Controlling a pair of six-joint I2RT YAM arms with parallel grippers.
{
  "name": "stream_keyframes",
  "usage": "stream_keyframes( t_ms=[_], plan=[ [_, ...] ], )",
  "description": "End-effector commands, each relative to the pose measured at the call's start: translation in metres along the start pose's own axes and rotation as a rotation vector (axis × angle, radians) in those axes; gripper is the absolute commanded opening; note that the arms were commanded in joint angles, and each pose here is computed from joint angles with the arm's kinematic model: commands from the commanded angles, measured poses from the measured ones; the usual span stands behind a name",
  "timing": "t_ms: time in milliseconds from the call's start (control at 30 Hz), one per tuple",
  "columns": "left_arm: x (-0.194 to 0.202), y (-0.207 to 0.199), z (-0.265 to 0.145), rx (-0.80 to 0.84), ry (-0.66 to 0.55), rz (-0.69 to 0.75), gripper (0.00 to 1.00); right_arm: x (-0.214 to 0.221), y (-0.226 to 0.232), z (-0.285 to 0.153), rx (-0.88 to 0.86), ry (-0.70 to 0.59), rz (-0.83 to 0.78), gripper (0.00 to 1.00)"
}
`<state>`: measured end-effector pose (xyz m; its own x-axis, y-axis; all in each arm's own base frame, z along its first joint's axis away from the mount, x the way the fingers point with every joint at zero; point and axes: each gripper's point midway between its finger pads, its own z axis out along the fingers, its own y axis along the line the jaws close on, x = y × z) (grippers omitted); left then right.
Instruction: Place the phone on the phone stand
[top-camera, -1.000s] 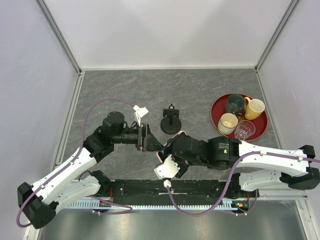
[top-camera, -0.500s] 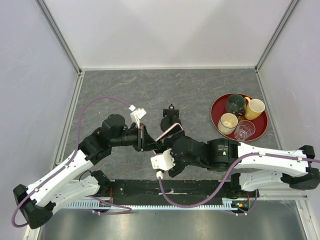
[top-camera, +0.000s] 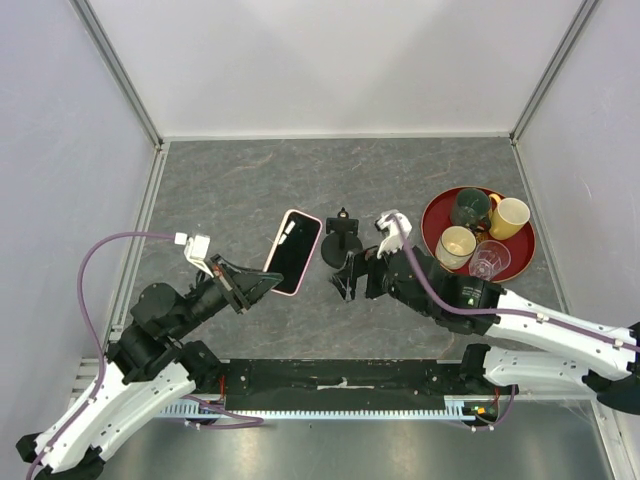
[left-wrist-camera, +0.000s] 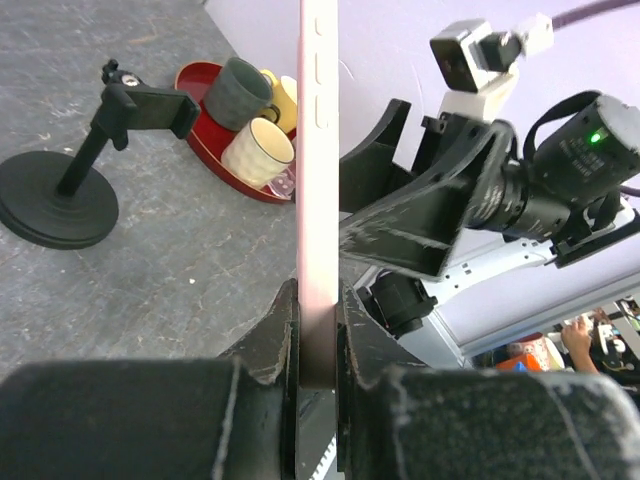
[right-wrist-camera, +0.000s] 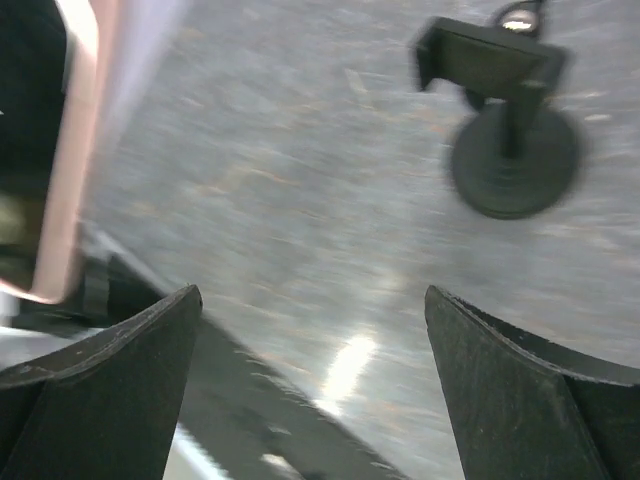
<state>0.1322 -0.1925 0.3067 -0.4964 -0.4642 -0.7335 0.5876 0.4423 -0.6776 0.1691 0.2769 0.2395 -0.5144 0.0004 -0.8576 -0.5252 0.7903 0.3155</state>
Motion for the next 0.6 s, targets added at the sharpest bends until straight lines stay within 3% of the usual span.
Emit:
stream_keyframes(
  t_ms=[0, 33, 67, 167, 200, 233, 267, 300, 333, 500, 567],
  plan=[
    [-0.023, -0.041, -0.004, 0.202, -0.098, -0.033, 0.02, -0.054, 0.084, -0.022, -0.388, -0.073, 0.578, 0.98],
    [-0.02, -0.04, -0.003, 0.2, -0.092, -0.022, 0.02, -0.055, 0.09, -0.024, -0.429, -0.062, 0.679, 0.98],
    [-0.019, -0.038, -0.003, 0.193, -0.089, -0.012, 0.02, -0.079, 0.109, -0.038, -0.565, -0.121, 0.722, 0.98],
    [-0.016, -0.029, 0.001, 0.16, -0.083, 0.014, 0.02, -0.092, 0.138, -0.051, -0.741, -0.107, 0.808, 0.98],
    [-0.017, -0.029, 0.001, 0.155, -0.083, 0.024, 0.02, -0.088, 0.14, -0.046, -0.708, -0.092, 0.81, 0.98],
    [-0.016, -0.027, 0.002, 0.145, -0.075, 0.046, 0.02, -0.105, 0.133, -0.035, -0.599, -0.165, 0.842, 0.98],
    [-0.016, -0.027, 0.003, 0.143, -0.07, 0.058, 0.02, -0.075, 0.128, -0.022, -0.443, -0.089, 0.797, 0.98],
    [-0.017, -0.027, 0.004, 0.139, -0.071, 0.071, 0.02, -0.094, 0.125, -0.025, -0.366, -0.135, 0.818, 0.98],
    [-0.018, -0.025, 0.006, 0.128, -0.068, 0.091, 0.02, -0.085, 0.115, -0.008, -0.245, -0.148, 0.815, 0.98],
    [-0.02, -0.022, 0.007, 0.107, -0.065, 0.134, 0.02, -0.089, 0.115, 0.0, -0.15, -0.211, 0.809, 0.98],
    [-0.022, -0.021, 0.006, 0.102, -0.076, 0.147, 0.02, -0.083, 0.097, 0.003, -0.033, -0.228, 0.791, 0.98]
  ],
)
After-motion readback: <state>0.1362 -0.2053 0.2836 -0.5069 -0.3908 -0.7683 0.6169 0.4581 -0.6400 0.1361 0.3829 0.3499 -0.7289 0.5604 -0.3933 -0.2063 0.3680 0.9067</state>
